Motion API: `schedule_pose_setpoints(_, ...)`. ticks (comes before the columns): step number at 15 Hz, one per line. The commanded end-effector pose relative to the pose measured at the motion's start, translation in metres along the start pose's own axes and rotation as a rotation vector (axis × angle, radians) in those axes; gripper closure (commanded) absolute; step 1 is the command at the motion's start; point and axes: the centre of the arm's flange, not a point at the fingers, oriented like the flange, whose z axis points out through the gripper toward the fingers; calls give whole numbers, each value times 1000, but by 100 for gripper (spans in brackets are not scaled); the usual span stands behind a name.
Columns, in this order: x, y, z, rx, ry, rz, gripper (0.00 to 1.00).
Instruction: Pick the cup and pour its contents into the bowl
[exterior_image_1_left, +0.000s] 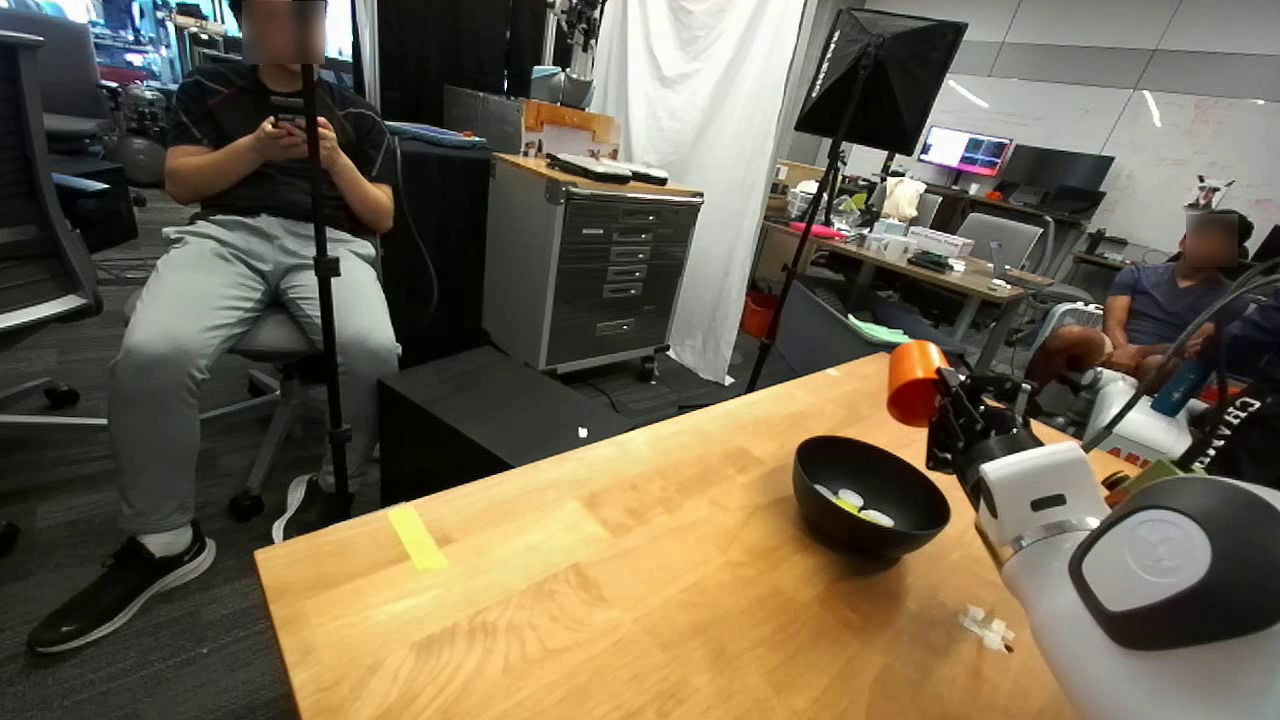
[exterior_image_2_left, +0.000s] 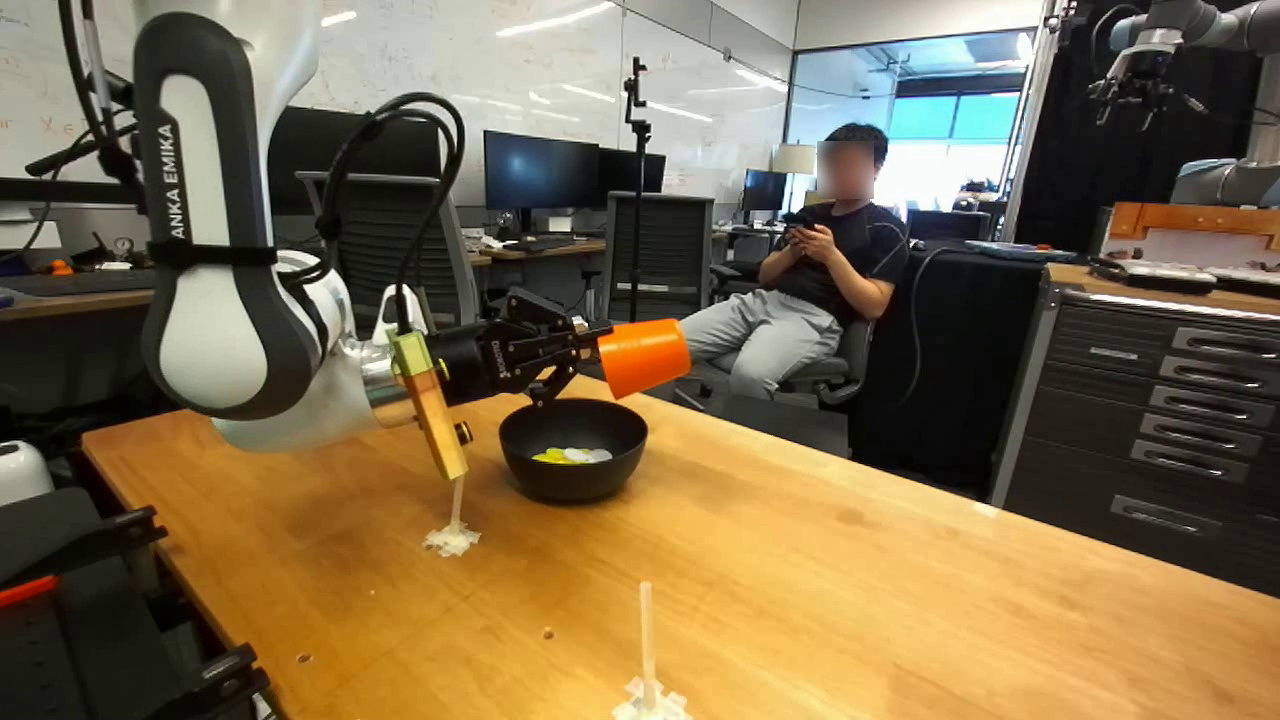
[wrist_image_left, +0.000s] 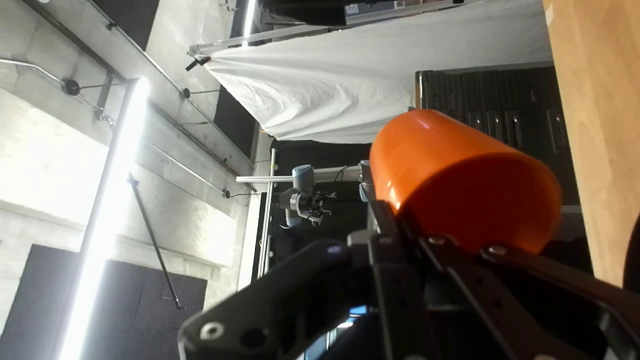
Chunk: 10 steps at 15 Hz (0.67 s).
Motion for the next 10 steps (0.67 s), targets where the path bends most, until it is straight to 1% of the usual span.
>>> schedule_pose_setpoints(1, -7, 4, -3, -25, 14, -6, 99)
schedule_pose_setpoints(5, -5, 13, -18, 26, -16, 8, 99)
schedule_pose_setpoints(7, -1, 23, -30, 64, -34, 21, 99)
schedule_pose_setpoints(10, 5, 47, -50, 129, -62, 58, 99)
